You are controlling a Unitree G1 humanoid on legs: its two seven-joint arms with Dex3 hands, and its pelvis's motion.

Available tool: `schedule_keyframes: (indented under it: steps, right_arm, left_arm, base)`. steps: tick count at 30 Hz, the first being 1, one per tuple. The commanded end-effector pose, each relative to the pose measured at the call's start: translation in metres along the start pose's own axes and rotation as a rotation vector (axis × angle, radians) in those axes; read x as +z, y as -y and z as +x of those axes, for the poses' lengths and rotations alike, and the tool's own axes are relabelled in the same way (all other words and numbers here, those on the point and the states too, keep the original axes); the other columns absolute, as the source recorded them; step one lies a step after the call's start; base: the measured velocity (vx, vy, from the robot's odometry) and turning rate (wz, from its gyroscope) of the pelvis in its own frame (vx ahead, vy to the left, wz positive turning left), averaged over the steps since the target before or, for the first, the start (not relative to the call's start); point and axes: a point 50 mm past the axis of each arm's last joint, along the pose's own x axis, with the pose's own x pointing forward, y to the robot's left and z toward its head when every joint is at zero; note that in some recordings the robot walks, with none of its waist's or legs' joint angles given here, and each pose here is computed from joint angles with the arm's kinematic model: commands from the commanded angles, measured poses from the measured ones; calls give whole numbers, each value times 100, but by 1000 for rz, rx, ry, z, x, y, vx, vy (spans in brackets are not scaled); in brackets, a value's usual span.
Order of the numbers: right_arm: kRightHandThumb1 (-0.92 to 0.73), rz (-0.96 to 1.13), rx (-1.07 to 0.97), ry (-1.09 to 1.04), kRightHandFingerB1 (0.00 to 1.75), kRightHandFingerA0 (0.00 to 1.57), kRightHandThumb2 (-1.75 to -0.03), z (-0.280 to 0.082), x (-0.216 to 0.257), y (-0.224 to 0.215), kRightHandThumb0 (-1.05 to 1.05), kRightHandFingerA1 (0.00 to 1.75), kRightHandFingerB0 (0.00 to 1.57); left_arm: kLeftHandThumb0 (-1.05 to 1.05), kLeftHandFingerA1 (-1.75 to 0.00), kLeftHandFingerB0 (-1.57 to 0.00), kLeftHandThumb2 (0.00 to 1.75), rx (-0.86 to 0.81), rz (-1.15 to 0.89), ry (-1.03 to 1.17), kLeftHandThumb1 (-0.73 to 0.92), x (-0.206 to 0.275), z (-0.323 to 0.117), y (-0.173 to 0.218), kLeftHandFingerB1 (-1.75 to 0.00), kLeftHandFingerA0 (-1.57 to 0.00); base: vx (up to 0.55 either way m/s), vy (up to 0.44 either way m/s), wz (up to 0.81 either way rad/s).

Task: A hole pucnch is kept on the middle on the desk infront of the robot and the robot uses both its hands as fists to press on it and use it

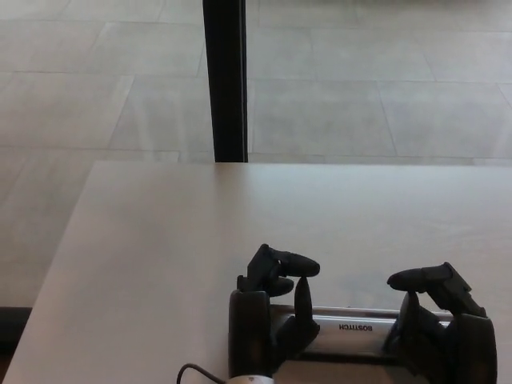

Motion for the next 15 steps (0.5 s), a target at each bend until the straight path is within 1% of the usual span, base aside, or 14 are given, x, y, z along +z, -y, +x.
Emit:
schedule_keyframes:
  steps: [1,2,4,5,6,7,8,9,10,11,12,13,14,15]
  right_arm:
    - [-71,-239,-201,-128,170,90,-75,-32,-56,36,-45,175,76]
    - [-71,-192,-220,-147,160,88,-68,-32,-58,36,-45,175,75]
    - [-70,-160,-254,-162,161,88,-66,-30,-59,33,-40,175,71]
    - [-69,-158,-265,-174,159,83,-61,-29,-60,31,-45,174,71]
    - [-61,-44,-282,-206,119,86,-63,-29,-62,29,-47,156,79]
    - [-61,34,-304,-233,102,86,-62,-28,-65,29,-46,147,81]
    - [-59,223,-354,-271,86,84,-60,-27,-67,27,-43,133,84]
    - [-45,240,-341,-248,91,96,-90,-28,-66,24,-47,121,77]
    - [-45,241,-342,-246,91,96,-90,-28,-66,24,-47,121,77]
    - [-60,249,-336,-242,94,82,-61,-28,-66,24,-44,141,79]
    - [-64,186,-323,-200,98,82,-63,-28,-63,24,-42,147,79]
    - [-64,162,-319,-181,98,82,-63,-29,-62,24,-42,147,79]
    - [-66,86,-296,-176,116,82,-65,-30,-62,26,-48,155,76]
    - [-51,-20,-280,-161,114,110,-93,-29,-61,27,-58,131,87]
  left_arm:
    - [-27,-175,-53,87,86,228,35,83,-23,-40,60,-158,-84]
    - [-26,-175,-53,89,48,281,76,80,-24,-39,60,-160,-84]
    - [-26,-175,-54,91,-5,335,127,77,-25,-39,61,-160,-86]
    - [-26,-175,-53,96,-44,353,137,75,-26,-40,62,-155,-87]
    - [-26,-175,-62,94,-77,377,174,72,-26,-41,62,-146,-87]
    - [-27,-175,-62,95,-87,394,193,71,-26,-41,62,-148,-86]
    - [-27,-175,-62,94,-91,399,196,71,-27,-41,62,-146,-86]
    - [-27,-175,-64,89,-84,409,203,74,-28,-42,61,-146,-83]
    - [-27,-175,-64,89,-84,410,205,74,-28,-42,62,-146,-83]
    - [-26,-175,-62,88,-84,409,209,75,-28,-42,61,-148,-83]
    - [-25,-175,-61,85,-88,399,212,76,-28,-42,61,-149,-80]
    - [-25,-175,-61,85,-91,396,215,76,-29,-43,61,-149,-80]
    - [-26,-175,-61,85,-91,387,217,76,-29,-44,61,-148,-79]
    - [-26,-175,-62,86,-86,381,221,77,-29,-44,60,-148,-81]
  base:
    - [0,0,0]
    - [0,0,0]
    - [0,0,0]
    - [0,0,0]
    - [0,0,0]
    - [0,0,0]
    - [0,0,0]
    - [0,0,0]
    - [0,0,0]
    - [0,0,0]
    - [0,0,0]
    - [0,0,0]
    - [0,0,0]
    - [0,0,0]
